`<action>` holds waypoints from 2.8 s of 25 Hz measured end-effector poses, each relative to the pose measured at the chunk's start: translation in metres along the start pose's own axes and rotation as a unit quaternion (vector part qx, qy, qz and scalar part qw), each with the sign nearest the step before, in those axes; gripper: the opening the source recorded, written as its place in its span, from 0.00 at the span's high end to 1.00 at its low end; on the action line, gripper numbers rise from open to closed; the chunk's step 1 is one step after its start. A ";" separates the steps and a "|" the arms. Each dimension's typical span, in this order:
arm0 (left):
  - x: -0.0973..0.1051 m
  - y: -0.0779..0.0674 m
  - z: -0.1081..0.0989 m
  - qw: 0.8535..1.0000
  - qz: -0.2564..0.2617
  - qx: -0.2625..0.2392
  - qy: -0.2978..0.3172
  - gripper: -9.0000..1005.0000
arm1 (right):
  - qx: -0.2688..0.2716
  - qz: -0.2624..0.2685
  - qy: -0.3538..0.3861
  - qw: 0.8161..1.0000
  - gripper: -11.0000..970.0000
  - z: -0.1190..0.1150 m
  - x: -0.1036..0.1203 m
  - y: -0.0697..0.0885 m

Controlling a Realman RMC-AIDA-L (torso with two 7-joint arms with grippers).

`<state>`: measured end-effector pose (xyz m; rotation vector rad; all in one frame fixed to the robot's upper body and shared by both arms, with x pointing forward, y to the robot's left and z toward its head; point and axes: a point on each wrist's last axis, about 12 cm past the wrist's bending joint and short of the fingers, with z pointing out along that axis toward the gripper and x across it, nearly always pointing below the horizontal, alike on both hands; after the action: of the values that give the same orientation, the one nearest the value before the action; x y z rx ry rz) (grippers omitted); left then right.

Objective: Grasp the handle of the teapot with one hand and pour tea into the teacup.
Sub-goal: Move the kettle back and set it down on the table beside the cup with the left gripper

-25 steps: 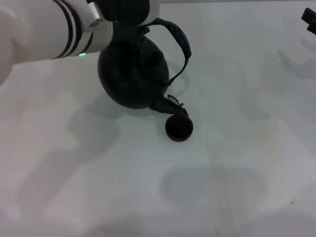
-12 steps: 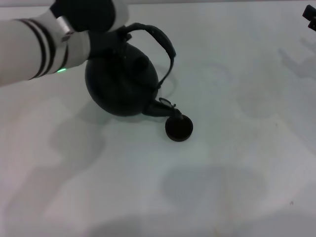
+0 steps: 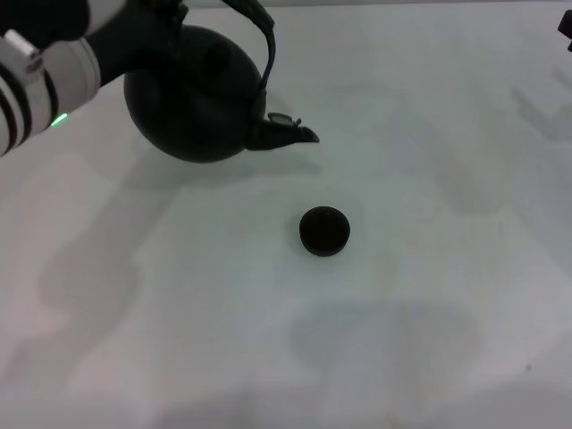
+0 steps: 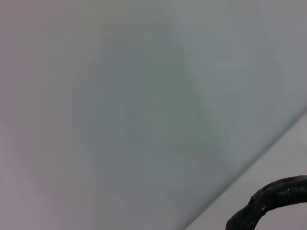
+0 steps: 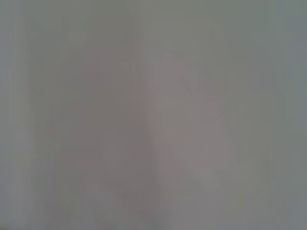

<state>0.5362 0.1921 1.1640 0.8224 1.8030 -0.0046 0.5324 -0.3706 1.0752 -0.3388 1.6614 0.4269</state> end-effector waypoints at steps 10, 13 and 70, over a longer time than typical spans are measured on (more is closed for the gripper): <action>0.030 0.016 0.008 0.989 -0.143 0.021 -0.043 0.88 | 0.012 0.001 0.009 1.000 0.13 -0.001 0.002 -0.004; 0.043 0.019 0.010 0.983 -0.174 0.029 -0.052 0.88 | 0.015 0.002 0.011 1.000 0.13 -0.002 0.003 -0.004; 0.100 0.024 0.019 0.974 -0.216 0.060 -0.001 0.86 | 0.021 0.002 0.018 1.000 0.13 0.009 0.003 -0.005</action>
<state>0.5487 0.2554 1.0822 0.4963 1.9626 -0.3996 0.5420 -0.3703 1.0707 -0.3136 1.7032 0.3890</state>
